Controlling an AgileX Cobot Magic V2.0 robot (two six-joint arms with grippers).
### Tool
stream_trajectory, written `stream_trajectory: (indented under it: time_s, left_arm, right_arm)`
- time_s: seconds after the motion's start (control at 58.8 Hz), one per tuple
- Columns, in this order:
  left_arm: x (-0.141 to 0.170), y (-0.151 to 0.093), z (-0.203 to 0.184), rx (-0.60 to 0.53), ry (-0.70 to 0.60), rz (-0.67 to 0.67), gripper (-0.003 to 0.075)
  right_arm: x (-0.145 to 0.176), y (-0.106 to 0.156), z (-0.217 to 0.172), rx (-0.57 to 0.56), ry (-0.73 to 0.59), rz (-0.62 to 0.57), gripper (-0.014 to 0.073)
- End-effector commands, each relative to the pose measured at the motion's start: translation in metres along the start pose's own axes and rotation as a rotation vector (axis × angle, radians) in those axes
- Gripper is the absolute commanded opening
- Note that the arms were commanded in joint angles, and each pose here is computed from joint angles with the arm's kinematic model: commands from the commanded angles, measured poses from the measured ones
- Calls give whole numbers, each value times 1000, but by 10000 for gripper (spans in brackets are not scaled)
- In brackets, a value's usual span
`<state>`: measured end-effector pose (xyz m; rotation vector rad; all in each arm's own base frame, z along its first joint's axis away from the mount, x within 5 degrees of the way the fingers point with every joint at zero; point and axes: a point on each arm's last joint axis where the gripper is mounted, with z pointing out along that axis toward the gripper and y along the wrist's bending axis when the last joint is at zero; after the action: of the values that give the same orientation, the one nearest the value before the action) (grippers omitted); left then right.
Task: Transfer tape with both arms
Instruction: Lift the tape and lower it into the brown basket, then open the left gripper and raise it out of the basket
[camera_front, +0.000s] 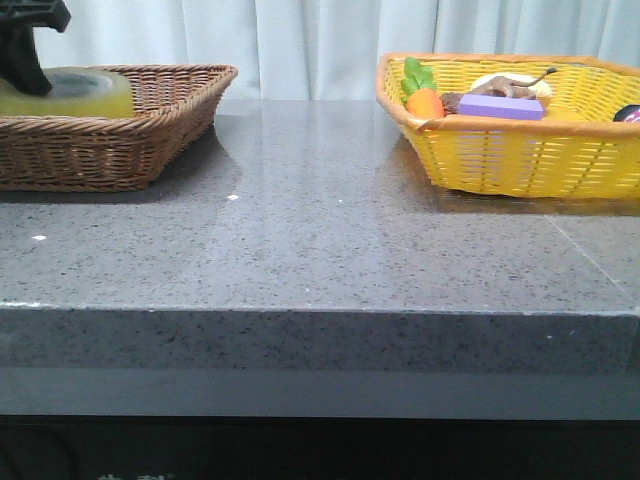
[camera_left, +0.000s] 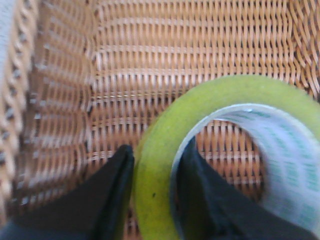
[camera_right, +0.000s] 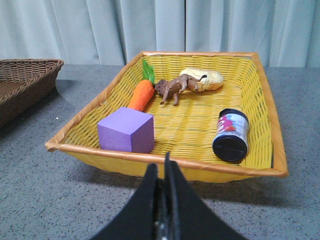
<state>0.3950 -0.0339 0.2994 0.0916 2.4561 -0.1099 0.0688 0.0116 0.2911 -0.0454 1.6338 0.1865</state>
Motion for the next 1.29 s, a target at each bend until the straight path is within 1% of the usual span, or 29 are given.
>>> stream_trajectory:
  time_s: [0.0, 0.068, 0.204, 0.306, 0.374, 0.442, 0.578, 0.646, 0.901, 1.037, 1.275]
  left_arm:
    - [-24, -3, -35, 10, -185, -10, 313]
    - [-25, -4, -44, 10, -204, -9, 344]
    - [-28, -5, -70, 11, -261, -5, 332]
    - [-24, -6, -92, 12, -301, -3, 283]
    - [-15, -8, -108, 13, -329, 0, 230]
    - [-5, -8, -123, 12, -360, 2, 159]
    - [26, -8, -152, 7, -464, 0, 27]
    - [46, -8, -167, 6, -507, 0, -19]
    - [122, -9, -202, 7, -557, 2, -20]
    - [166, -9, -224, 10, -638, 7, -20]
    - [230, -9, -236, 16, -732, 14, -20]
  right_arm:
    - [-15, 0, -1, 8, -104, 0, -89]
    - [-15, 0, -1, 8, -104, 0, -89]
    - [-15, 0, -1, 8, -104, 0, -89]
    - [-15, 0, -1, 8, -104, 0, -89]
    - [-15, 0, -1, 8, -104, 0, -89]
    - [-15, 0, -1, 8, -104, 0, -89]
    - [-15, 0, -1, 8, -104, 0, -89]
    - [-15, 0, -1, 8, -104, 0, -89]
    - [-15, 0, -1, 8, -103, 0, -89]
    - [-15, 0, -1, 8, -103, 0, -89]
    - [-15, 0, -1, 8, -103, 0, -89]
